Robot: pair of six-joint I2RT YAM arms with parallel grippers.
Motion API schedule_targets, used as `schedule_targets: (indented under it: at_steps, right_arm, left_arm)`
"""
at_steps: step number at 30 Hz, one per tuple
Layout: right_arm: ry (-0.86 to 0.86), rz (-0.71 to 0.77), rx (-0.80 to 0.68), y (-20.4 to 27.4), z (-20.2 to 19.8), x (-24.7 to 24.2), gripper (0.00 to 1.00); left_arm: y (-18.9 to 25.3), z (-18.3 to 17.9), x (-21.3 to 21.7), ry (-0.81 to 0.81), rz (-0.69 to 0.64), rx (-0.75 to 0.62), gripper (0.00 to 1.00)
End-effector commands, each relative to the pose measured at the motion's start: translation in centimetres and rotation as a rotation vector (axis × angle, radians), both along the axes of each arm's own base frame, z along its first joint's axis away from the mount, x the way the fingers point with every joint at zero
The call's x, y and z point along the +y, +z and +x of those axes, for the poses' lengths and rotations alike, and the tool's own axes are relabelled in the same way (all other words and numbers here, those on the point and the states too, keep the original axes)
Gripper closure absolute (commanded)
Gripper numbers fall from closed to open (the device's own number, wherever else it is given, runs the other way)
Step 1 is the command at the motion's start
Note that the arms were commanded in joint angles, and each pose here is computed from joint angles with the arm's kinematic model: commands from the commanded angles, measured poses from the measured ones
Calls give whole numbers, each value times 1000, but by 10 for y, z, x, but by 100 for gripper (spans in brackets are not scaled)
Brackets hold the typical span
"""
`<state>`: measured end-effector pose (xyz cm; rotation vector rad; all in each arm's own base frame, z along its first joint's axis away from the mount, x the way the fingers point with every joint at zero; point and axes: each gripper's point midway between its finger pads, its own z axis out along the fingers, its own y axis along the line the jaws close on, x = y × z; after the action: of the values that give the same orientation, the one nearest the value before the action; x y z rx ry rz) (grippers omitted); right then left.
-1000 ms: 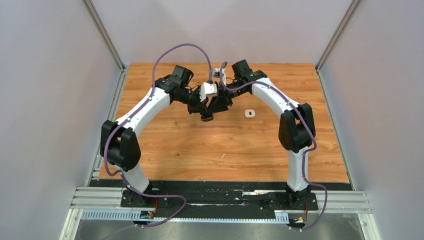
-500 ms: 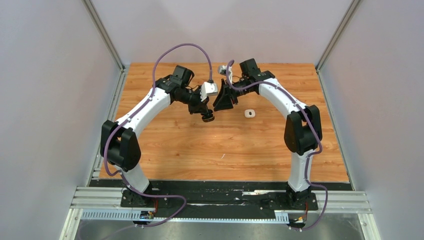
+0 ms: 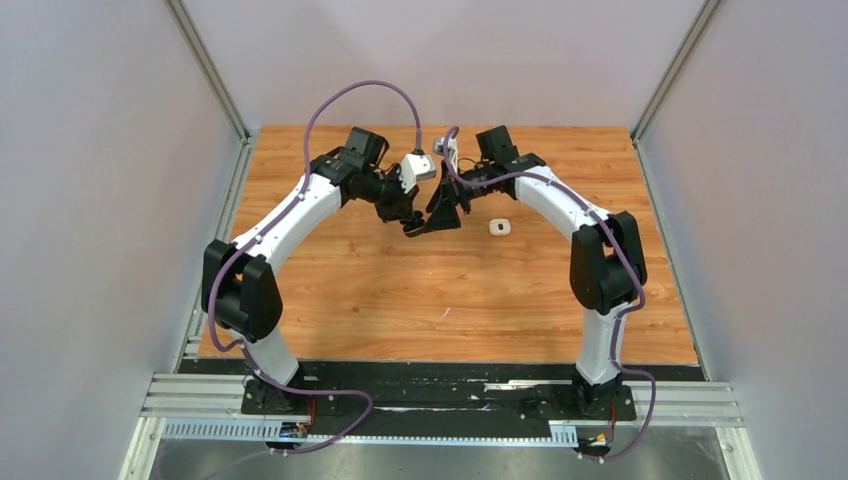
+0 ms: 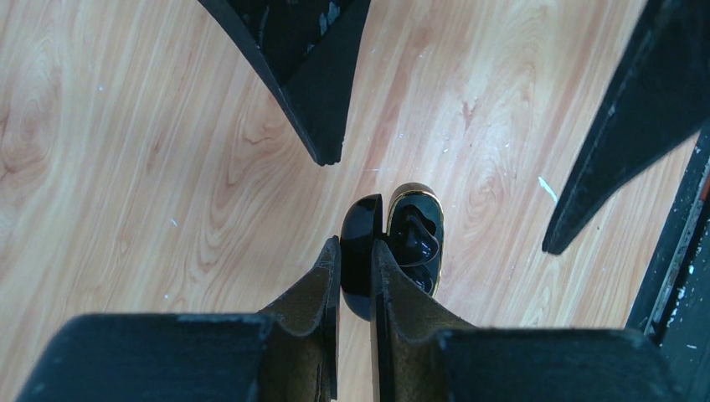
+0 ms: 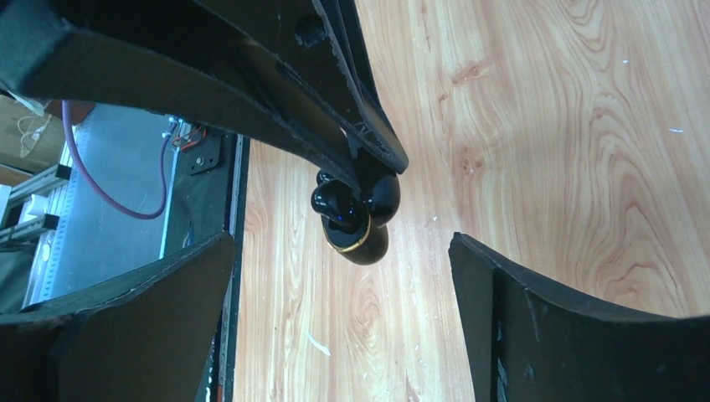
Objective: Insert the wireless bluetooth earbuds into the charging case
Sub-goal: Place the earbud in the charging case.
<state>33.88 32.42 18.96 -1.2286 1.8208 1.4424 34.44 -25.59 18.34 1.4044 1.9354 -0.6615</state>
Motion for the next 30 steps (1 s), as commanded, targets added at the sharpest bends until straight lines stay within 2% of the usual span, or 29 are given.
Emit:
schedule_targets:
  at_steps: [1,9,30]
  right_arm:
    - [-33,34,-22,22,6,11,0]
    - [-135,-30,5,11,25,18,0]
    - [-209,-72,-4,-1,46,4,0]
  left_arm:
    - [21,11,-9,39,-39,-39,100]
    - [23,9,-12,32,-50,-37,100]
    - [26,7,-12,15,-51,-53,100]
